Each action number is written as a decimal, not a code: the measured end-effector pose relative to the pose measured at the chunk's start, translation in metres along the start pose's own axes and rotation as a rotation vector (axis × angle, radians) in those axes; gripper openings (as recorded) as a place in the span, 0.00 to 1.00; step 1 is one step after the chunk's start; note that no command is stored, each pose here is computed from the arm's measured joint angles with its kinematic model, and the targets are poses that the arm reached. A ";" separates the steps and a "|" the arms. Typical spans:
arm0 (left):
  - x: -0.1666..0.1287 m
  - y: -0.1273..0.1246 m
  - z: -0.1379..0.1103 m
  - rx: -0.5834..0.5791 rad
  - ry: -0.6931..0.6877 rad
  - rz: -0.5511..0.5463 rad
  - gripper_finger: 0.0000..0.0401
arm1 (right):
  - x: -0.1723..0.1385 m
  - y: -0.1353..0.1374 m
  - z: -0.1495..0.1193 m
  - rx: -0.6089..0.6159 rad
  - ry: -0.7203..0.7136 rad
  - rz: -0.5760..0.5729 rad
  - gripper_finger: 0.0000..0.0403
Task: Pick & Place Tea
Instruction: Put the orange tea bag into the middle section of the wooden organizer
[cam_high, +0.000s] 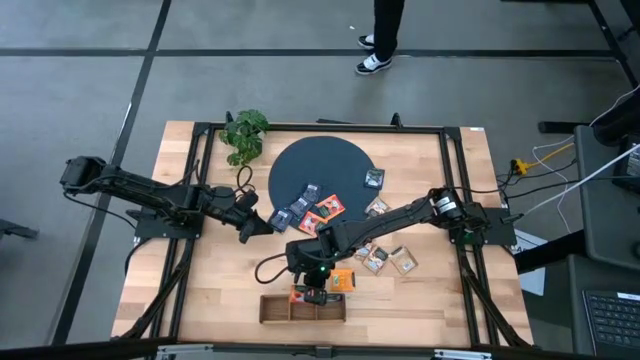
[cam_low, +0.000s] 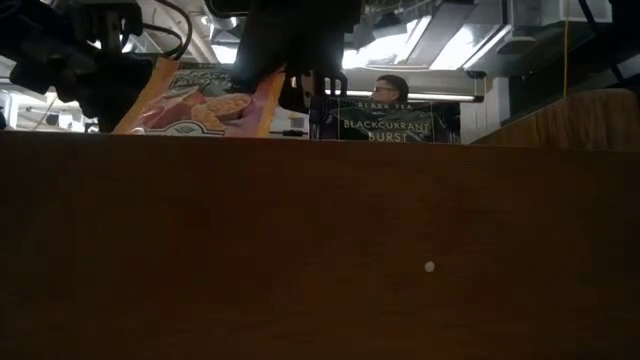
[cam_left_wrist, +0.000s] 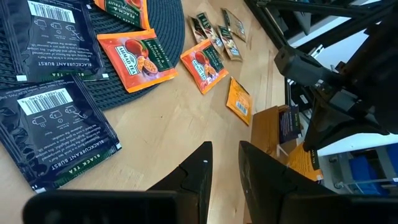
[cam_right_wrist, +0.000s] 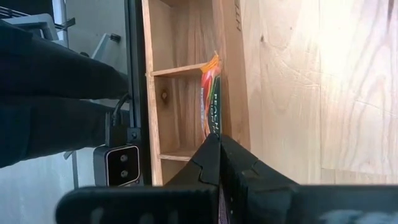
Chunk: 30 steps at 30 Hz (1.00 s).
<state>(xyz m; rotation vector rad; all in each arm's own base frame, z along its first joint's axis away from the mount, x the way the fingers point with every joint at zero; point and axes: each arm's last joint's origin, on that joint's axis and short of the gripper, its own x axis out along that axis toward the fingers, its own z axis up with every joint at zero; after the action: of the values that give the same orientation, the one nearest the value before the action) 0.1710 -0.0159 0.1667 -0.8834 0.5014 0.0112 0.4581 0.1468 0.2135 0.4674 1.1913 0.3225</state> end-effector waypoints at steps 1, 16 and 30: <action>0.000 0.000 0.000 0.000 0.000 0.000 0.19 | 0.000 0.000 0.000 0.000 0.000 0.000 0.01; 0.000 0.000 0.000 -0.008 0.000 0.000 0.19 | 0.000 0.000 -0.001 0.001 0.009 -0.005 0.02; 0.000 0.000 0.000 -0.008 0.000 0.000 0.19 | 0.000 0.000 -0.001 0.004 0.012 -0.006 0.16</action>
<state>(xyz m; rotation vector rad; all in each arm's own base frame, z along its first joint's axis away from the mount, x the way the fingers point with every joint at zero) 0.1710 -0.0158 0.1667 -0.8914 0.5016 0.0132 0.4568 0.1467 0.2129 0.4658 1.2053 0.3179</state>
